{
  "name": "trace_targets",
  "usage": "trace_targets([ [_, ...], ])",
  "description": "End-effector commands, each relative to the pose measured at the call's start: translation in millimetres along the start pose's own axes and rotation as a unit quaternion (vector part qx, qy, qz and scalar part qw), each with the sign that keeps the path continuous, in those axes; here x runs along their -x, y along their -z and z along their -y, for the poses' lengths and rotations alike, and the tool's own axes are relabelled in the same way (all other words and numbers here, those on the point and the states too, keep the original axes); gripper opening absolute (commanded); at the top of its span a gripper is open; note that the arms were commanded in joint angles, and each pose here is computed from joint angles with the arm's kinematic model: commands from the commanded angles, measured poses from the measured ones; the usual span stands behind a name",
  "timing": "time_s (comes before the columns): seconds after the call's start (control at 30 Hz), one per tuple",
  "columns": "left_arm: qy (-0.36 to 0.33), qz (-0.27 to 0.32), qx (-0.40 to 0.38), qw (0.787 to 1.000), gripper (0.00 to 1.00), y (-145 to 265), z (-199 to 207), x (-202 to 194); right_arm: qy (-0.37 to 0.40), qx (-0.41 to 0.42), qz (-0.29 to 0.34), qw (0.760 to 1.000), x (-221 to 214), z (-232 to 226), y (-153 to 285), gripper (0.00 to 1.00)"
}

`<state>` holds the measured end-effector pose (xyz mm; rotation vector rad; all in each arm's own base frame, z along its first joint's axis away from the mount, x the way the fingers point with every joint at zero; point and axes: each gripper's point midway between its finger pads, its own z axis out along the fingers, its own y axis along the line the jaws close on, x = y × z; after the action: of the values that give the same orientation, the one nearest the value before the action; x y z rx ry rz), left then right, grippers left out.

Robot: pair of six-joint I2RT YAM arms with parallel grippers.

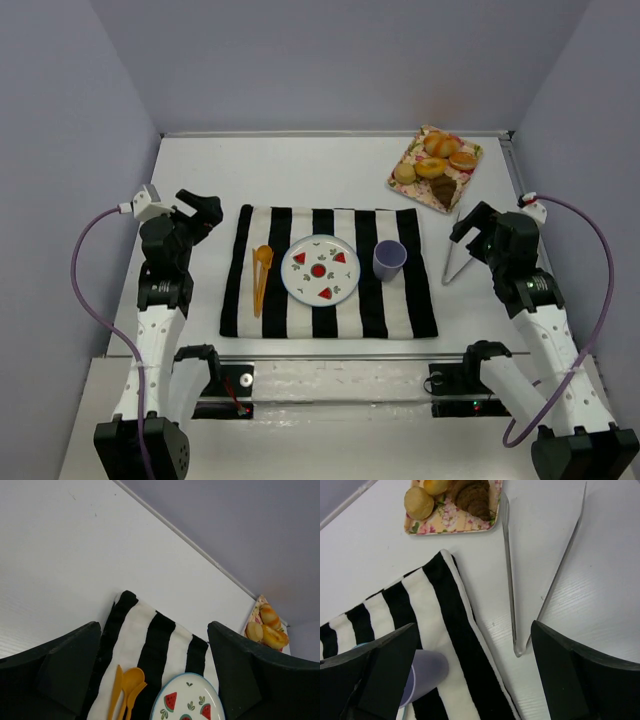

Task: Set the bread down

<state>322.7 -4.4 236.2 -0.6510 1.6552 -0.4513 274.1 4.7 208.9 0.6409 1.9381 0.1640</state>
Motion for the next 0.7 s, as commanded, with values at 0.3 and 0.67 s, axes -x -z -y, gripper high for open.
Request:
trace_targets([
  [0.3, -0.002, -0.005, -0.01, 1.0, 0.99, -6.2, 5.7, 0.1, 0.009, -0.102, -0.074, 0.992, -32.1, 22.9, -44.3, 1.0],
  [0.67, -0.007, -0.004, 0.0, 1.0, 0.99, -8.0, 1.0, -0.2, 0.032, -0.202, -0.199, 0.959, -87.1, 57.7, -111.3, 1.0],
])
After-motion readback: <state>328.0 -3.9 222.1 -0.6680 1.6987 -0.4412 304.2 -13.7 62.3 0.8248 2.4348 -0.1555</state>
